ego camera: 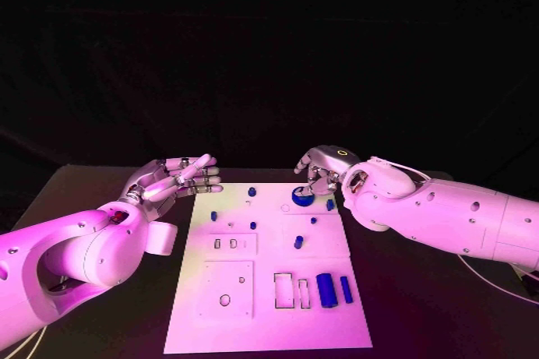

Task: Assemble the parts on the task board

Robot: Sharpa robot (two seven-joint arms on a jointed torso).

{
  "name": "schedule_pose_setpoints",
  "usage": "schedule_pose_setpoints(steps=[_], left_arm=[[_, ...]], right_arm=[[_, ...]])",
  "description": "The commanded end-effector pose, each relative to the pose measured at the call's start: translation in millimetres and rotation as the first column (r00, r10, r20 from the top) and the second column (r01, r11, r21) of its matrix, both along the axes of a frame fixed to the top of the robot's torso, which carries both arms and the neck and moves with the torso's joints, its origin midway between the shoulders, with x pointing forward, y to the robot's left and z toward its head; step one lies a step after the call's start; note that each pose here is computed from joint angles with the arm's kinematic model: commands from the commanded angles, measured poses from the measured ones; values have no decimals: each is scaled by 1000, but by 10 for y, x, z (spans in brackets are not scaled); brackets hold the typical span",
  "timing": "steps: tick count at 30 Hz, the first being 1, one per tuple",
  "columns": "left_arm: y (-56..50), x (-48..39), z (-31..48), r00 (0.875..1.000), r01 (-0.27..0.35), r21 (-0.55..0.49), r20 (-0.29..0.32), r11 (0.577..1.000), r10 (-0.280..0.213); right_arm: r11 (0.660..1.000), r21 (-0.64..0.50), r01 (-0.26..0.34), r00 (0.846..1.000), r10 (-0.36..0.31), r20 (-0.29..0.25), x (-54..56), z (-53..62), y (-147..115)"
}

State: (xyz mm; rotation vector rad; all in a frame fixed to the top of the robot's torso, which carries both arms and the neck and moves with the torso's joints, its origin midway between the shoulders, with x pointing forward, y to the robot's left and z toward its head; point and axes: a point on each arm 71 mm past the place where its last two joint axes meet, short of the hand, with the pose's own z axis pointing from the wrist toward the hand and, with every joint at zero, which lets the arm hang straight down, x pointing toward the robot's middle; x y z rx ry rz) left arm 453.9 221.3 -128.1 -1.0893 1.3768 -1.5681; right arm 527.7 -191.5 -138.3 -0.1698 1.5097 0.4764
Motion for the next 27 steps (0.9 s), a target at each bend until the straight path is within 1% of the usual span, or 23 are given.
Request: schedule_pose_setpoints(steps=[1,4,9,18,27], left_arm=[[-7,-1,16,1000,14,-9,8,1000,-14],[-3,-1,16,1000,13,-9,8,1000,-13],[-1,2,15,1000,13,-9,8,1000,-13],[1,7,12,1000,12,-8,8,1000,-12],[3,9,11,1000,12,-8,7,1000,-12]], right_arm=[[1000,5,15,993,-14,-115,24,-67,-79],[999,-5,32,989,-33,-145,53,-90,-143],[999,-22,42,984,-45,-171,94,-127,-169],[998,-40,47,981,-53,-189,160,-197,-140],[998,-49,31,978,-41,-206,168,-267,-75]])
